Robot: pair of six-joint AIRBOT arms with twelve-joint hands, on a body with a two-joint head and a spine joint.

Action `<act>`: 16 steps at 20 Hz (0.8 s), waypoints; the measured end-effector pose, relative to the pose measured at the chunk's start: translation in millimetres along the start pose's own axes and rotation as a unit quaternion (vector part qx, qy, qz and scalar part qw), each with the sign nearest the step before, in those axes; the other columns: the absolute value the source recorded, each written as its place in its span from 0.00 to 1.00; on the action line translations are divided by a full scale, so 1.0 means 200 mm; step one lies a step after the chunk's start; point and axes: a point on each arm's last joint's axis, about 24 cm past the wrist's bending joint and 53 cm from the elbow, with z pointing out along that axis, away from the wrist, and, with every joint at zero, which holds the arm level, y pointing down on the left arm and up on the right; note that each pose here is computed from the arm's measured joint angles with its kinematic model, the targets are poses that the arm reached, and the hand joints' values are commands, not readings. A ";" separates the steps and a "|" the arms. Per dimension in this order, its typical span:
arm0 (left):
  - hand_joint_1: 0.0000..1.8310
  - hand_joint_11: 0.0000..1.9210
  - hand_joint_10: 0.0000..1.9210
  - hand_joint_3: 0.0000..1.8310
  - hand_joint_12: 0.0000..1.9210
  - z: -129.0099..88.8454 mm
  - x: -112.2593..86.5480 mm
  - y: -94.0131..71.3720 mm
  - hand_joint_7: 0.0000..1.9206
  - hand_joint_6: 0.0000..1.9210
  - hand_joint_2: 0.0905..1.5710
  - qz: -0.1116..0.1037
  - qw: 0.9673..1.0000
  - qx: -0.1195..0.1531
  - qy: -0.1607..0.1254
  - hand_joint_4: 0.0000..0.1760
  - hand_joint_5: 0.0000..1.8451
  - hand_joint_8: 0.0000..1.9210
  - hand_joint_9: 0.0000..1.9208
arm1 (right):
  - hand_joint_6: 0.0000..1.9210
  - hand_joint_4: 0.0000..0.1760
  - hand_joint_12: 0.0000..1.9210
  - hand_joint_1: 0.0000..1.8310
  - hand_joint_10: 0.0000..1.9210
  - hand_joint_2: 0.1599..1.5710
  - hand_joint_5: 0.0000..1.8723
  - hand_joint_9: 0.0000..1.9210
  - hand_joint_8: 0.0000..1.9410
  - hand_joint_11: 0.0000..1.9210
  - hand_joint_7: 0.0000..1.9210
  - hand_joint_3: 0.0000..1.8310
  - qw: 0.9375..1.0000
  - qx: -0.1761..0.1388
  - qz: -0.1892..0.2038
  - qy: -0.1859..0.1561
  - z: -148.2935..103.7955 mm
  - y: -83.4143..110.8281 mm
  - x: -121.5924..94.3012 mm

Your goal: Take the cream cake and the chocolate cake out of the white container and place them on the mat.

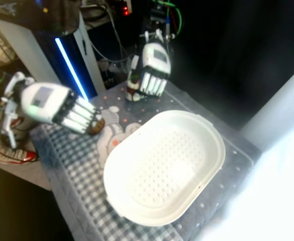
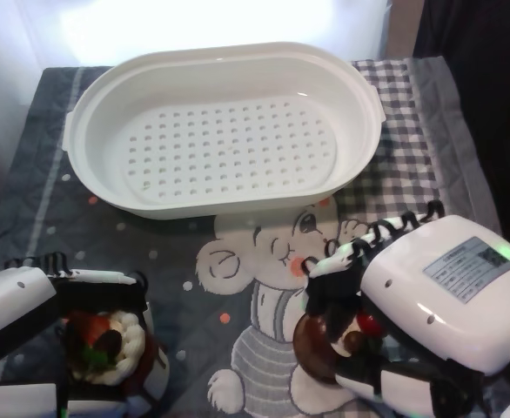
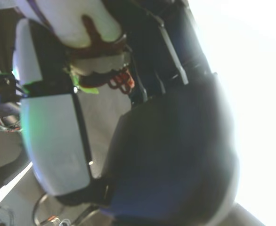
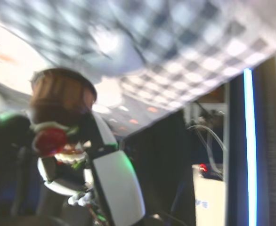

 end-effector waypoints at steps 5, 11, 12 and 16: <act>0.40 0.04 0.48 0.00 0.79 0.00 0.00 0.02 0.31 0.16 0.75 -0.006 1.000 -0.003 -0.005 0.00 0.28 0.18 0.20 | 0.21 0.00 0.78 0.55 0.60 0.61 0.41 0.36 0.45 0.28 0.41 0.00 1.000 0.004 0.010 0.009 0.00 -0.01 0.03; 0.29 0.00 0.30 0.00 0.69 0.00 -0.03 0.03 0.13 0.00 0.63 -0.017 1.000 -0.005 -0.021 0.14 0.15 0.00 0.05 | 0.00 0.00 0.67 0.31 0.08 0.49 0.26 0.25 0.00 0.03 0.26 0.00 1.000 0.005 0.009 0.008 0.00 -0.02 0.02; 0.30 0.00 0.30 0.00 0.72 -0.01 -0.04 0.04 0.12 0.00 0.61 -0.021 0.999 -0.005 -0.026 0.20 0.15 0.00 0.05 | 0.00 0.00 0.67 0.29 0.07 0.49 0.25 0.25 0.00 0.02 0.26 0.00 1.000 0.005 0.010 0.008 0.00 -0.02 0.02; 0.30 0.00 0.28 0.00 0.67 -0.06 -0.09 0.07 0.09 0.00 0.58 -0.036 0.998 -0.015 -0.054 0.12 0.10 0.00 0.03 | 0.01 0.00 0.82 0.23 0.08 0.53 0.31 0.31 0.02 0.01 0.33 0.01 1.000 0.005 0.009 0.006 0.00 -0.02 0.02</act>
